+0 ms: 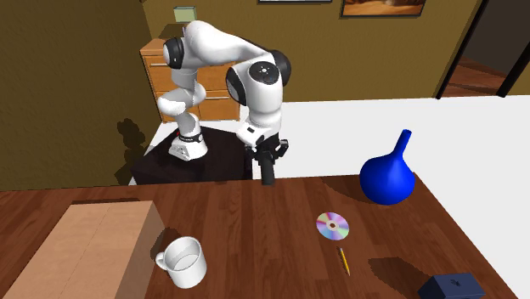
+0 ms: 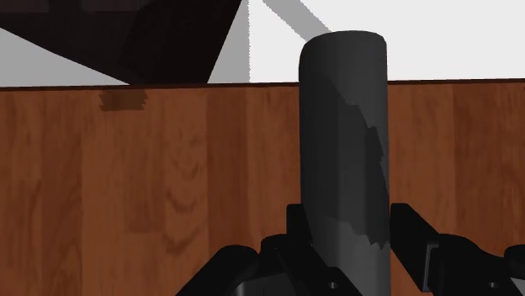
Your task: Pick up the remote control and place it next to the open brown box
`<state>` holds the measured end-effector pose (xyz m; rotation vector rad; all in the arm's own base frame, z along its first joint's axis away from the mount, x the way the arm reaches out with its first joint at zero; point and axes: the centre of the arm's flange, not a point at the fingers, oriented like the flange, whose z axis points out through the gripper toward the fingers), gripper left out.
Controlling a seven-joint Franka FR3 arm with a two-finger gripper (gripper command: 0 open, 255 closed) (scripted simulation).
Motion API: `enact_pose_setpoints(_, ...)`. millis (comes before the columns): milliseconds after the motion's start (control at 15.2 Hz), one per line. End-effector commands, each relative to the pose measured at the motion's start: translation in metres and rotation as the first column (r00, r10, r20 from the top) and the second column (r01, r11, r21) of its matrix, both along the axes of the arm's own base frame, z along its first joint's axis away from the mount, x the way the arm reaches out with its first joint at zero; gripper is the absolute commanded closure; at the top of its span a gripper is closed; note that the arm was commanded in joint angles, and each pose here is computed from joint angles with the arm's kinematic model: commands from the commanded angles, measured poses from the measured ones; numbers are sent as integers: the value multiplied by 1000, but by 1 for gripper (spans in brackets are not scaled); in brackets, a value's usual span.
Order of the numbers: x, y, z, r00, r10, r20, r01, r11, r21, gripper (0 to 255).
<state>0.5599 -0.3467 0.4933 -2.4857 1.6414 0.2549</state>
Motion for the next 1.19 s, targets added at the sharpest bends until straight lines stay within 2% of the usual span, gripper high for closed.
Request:
enact_pose_setpoints(0,-1,0,10,1000,0,0,0,1000,0,255)
enact_pose_setpoints(330,-1,0,35,1000,0,0,0,1000,0,255)
enact_pose_setpoints(1122,-146,-62,35,1000,0,0,0,1000,0,255)
